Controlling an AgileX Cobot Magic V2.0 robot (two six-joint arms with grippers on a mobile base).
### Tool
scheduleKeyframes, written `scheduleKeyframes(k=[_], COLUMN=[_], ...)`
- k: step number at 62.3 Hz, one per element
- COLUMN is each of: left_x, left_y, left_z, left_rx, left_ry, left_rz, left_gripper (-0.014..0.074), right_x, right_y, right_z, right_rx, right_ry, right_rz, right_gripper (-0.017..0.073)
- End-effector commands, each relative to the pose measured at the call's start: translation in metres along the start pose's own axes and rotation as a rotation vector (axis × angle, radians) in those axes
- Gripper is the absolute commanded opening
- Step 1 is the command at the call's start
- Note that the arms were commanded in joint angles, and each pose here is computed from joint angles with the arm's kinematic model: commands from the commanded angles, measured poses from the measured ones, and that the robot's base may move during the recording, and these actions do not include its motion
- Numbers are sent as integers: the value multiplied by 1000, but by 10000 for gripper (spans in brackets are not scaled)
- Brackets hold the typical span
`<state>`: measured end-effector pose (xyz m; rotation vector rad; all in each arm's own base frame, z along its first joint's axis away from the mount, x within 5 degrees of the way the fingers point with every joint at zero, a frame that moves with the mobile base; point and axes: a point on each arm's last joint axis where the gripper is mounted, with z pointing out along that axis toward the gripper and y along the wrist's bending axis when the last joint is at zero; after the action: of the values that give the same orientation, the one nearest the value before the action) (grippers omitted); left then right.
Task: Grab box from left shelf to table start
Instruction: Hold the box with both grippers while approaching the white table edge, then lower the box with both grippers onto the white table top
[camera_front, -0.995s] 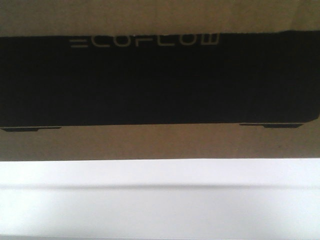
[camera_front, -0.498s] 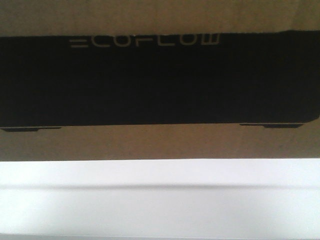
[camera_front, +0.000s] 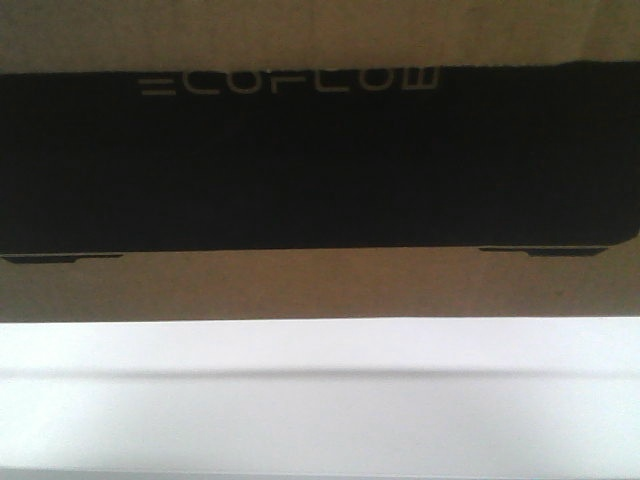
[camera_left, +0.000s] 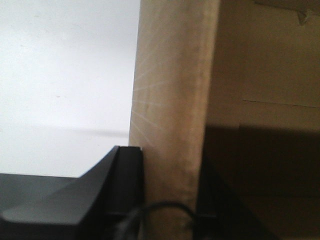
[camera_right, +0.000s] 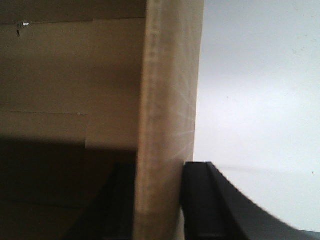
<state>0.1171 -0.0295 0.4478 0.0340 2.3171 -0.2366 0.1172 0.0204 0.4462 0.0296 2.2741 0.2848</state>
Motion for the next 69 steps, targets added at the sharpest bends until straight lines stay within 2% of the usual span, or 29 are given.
scheduleKeyframes(k=[1, 34, 45, 57, 69], left_x=[-12, -14, -26, -47, -67], left_y=[-6, -9, -14, -18, -23], left_z=[-15, -13, 13, 56, 98], left_rx=[67, 103, 114, 107, 101], left_ry=[-148, -145, -103, -85, -48], left_rz=[-36, -41, -1, -12, 4], left_gripper=[-20, -20, -20, -20, -20], right_x=[-14, -13, -24, -42, -56], right_y=[0, 0, -3, -7, -12], right_z=[-10, -10, 17, 56, 96], right_rx=[21, 19, 30, 39, 51], right_ry=[-151, -142, -80, -57, -20], right_rz=[-24, -23, -12, 0, 11], right_gripper=[54, 54, 54, 54, 54])
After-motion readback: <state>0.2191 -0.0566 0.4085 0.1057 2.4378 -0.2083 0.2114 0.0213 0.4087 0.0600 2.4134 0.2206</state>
